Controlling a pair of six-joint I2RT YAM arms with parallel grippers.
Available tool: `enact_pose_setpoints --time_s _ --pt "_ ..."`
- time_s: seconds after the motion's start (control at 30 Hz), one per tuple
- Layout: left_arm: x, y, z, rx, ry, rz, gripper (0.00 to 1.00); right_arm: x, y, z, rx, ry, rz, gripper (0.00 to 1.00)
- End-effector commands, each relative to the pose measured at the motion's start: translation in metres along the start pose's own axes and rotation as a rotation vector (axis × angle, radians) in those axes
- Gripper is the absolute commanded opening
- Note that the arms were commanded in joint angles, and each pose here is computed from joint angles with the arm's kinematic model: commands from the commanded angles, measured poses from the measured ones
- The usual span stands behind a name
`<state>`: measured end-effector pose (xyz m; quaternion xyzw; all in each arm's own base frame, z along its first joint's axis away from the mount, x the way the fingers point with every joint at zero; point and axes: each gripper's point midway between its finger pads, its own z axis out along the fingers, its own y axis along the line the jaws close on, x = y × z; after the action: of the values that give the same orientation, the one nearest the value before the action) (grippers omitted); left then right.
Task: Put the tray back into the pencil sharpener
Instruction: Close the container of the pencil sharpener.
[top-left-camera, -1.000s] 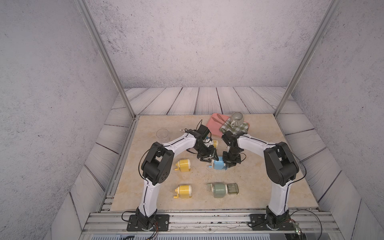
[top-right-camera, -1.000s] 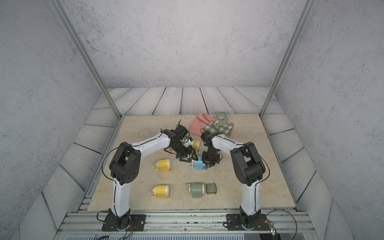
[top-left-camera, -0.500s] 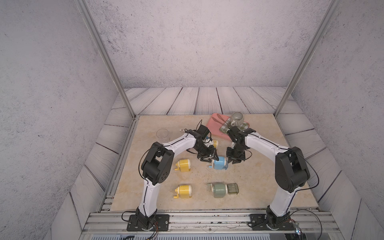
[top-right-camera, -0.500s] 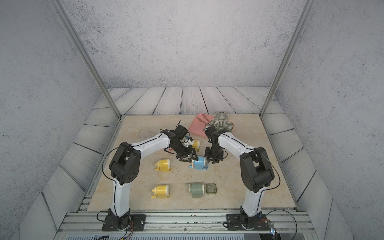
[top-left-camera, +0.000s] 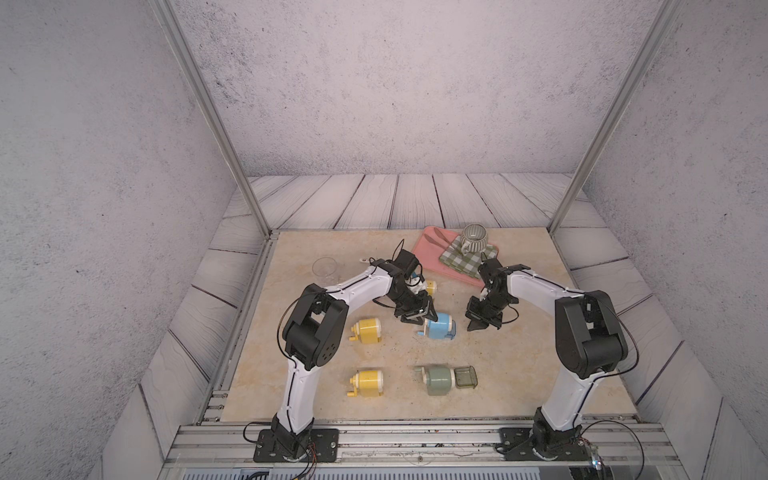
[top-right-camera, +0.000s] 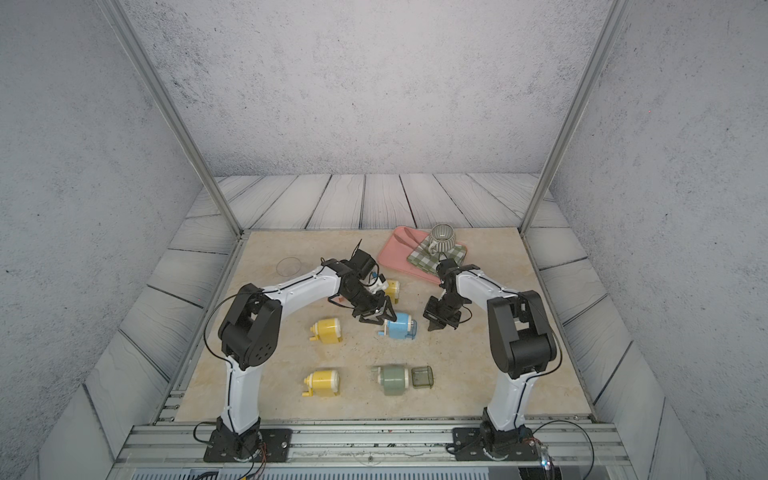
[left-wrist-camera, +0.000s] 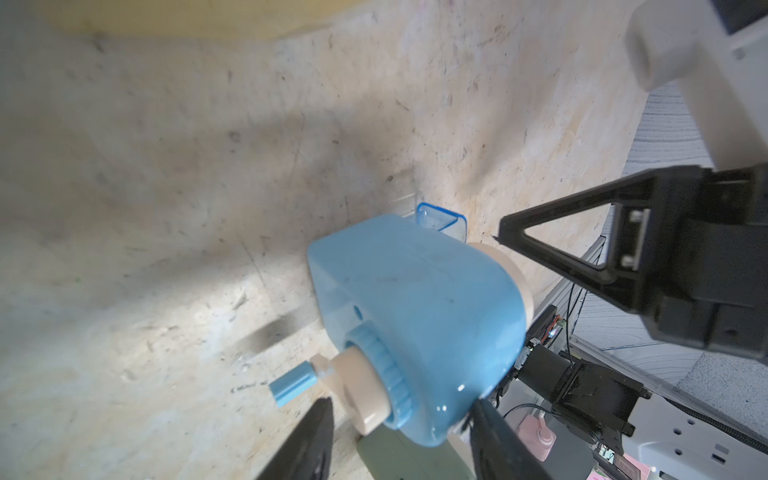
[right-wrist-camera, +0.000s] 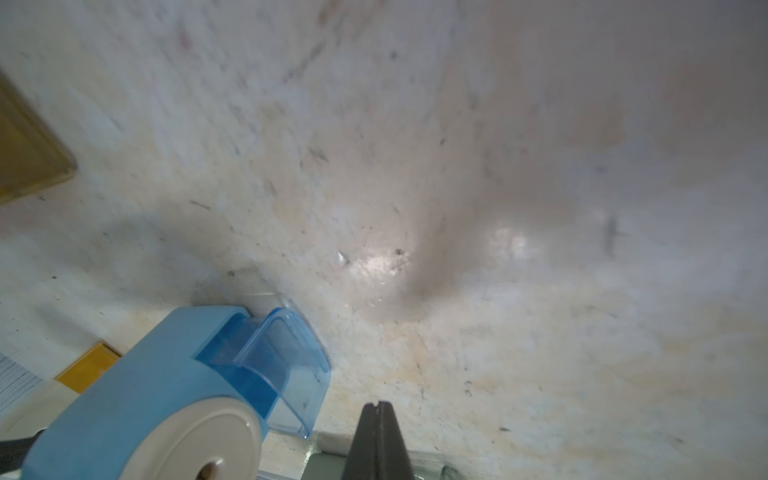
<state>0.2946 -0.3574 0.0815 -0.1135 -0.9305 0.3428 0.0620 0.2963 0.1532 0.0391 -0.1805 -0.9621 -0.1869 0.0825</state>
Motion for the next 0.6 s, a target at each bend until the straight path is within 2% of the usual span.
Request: enact_pose_setpoints --time_s 0.0,0.57 --pt "0.015 0.046 0.014 -0.161 0.047 -0.089 0.55 0.002 0.014 0.011 -0.089 0.034 0.024 0.0" --pt "0.018 0.048 0.015 -0.16 0.053 -0.089 0.54 0.002 0.028 0.028 -0.204 0.062 0.037 0.0"
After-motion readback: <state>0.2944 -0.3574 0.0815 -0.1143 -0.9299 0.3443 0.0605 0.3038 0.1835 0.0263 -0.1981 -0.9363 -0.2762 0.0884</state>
